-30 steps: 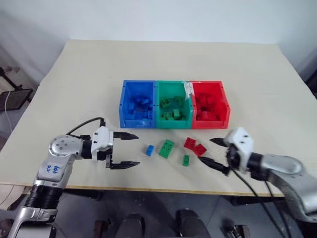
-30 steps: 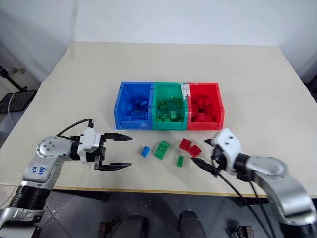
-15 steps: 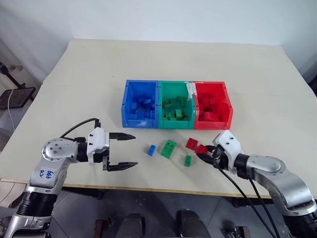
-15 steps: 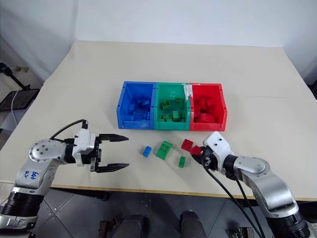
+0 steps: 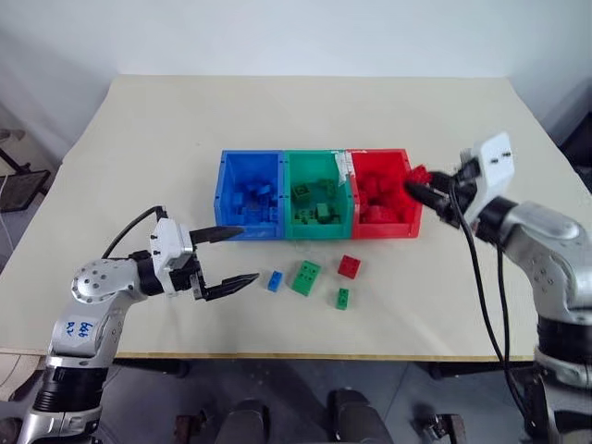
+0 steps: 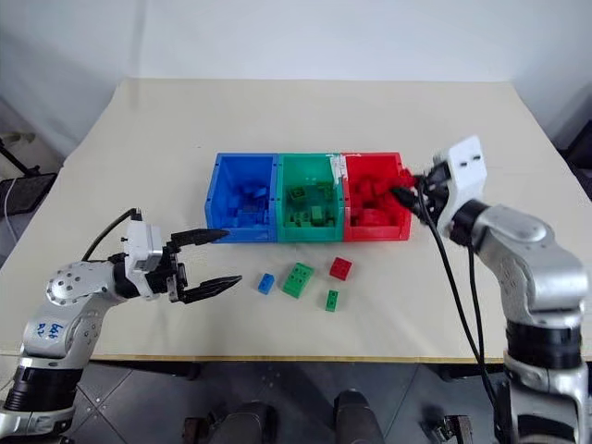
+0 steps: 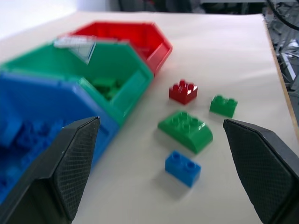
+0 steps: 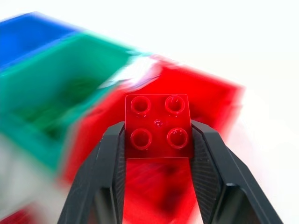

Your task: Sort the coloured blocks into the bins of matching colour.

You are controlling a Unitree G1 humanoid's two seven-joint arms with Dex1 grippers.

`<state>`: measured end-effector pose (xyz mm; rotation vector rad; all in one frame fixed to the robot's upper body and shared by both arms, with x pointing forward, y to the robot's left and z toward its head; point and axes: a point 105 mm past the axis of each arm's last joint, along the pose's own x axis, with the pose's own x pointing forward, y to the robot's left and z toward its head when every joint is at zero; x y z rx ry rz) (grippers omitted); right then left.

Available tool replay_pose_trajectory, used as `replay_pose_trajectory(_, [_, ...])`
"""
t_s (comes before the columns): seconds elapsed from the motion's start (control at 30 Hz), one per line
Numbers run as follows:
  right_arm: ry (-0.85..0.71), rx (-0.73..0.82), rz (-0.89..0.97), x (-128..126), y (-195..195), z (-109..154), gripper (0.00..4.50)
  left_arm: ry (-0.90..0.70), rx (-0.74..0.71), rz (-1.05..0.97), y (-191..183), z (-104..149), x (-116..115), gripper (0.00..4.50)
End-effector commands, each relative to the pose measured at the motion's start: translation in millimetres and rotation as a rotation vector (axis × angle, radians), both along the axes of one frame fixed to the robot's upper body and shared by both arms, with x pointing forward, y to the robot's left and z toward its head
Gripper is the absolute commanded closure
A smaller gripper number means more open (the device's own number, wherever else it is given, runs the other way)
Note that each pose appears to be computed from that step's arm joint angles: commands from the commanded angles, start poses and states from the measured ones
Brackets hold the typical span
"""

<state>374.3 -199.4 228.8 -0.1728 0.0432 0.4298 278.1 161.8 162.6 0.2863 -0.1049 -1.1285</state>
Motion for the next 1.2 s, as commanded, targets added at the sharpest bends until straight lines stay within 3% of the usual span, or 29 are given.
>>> replay_pose_trajectory(0.03, [-0.045,-0.012,0.006,14.8,6.8,4.4,2.06,-0.049,0.015,-0.002,-0.9,11.4,-4.0,0.00])
replay_pose_trajectory(0.23, [-0.073,-0.041,0.059,0.8,2.7,6.9,0.05,-0.039,0.024,-0.031,-5.9,9.5,-5.1,0.00])
replay_pose_trajectory(0.57, [-0.086,-0.185,0.160,-110.6,-56.6,-24.1,0.05,-0.028,0.106,-0.209,-25.9,-1.3,7.2,0.00])
replay_pose_trajectory(0.63, [-0.025,-0.277,0.202,-136.2,-69.1,-42.6,0.05,-0.047,0.119,-0.257,-34.8,-0.6,8.9,0.00])
replay_pose_trajectory(0.73, [0.088,-0.361,0.291,-154.4,-67.7,-64.9,0.05,-0.059,0.110,-0.295,-41.4,2.6,11.4,0.00])
replay_pose_trajectory(0.9, [0.081,-0.265,0.416,-133.7,-23.9,-62.7,0.05,-0.075,0.119,-0.256,-32.4,3.2,15.0,0.00])
replay_pose_trajectory(1.03, [0.221,-0.265,0.525,-106.3,22.6,-77.2,0.05,-0.050,0.131,-0.195,-14.2,-1.0,10.6,0.00])
replay_pose_trajectory(1.2, [0.315,-0.313,0.482,-64.6,46.6,-96.2,0.05,-0.005,0.149,-0.132,3.8,-9.4,-1.2,0.00])
